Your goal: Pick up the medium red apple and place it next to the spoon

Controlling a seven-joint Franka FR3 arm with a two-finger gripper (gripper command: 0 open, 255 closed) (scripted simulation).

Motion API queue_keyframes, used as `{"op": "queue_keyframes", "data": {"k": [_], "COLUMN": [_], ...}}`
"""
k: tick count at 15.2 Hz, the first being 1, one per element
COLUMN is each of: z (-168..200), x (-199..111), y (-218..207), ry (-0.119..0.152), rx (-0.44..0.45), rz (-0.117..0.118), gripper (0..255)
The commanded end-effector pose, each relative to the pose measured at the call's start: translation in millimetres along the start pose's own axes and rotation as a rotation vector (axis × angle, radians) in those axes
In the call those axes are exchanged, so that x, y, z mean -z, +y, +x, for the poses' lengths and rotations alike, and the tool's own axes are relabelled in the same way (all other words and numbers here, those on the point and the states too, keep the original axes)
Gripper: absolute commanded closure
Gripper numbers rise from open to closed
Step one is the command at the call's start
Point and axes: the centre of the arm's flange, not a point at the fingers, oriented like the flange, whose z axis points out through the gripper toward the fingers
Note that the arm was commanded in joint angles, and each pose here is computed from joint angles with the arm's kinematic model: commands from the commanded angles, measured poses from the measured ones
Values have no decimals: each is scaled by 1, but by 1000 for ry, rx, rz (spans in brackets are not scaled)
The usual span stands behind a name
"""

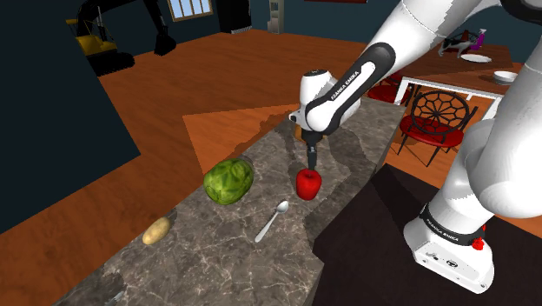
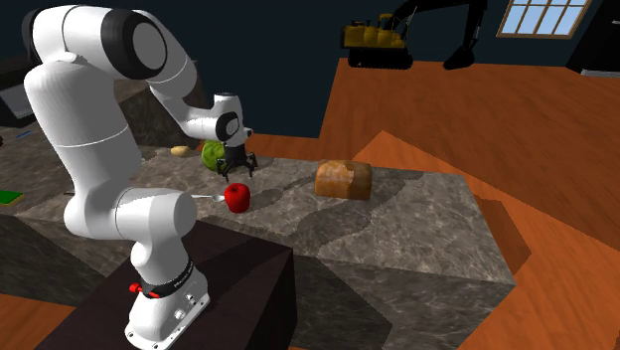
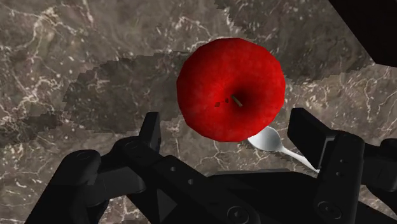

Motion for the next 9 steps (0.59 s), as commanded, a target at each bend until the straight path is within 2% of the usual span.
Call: {"op": "queue_keyframes", "data": {"k": [1, 2, 9], "z": [0, 0, 0], "x": [23, 33, 33], "y": [0, 0, 0], "ry": [-1, -1, -1], "rx": [0, 0, 0], "rz": [0, 0, 0], "gripper": [0, 0, 0]}}
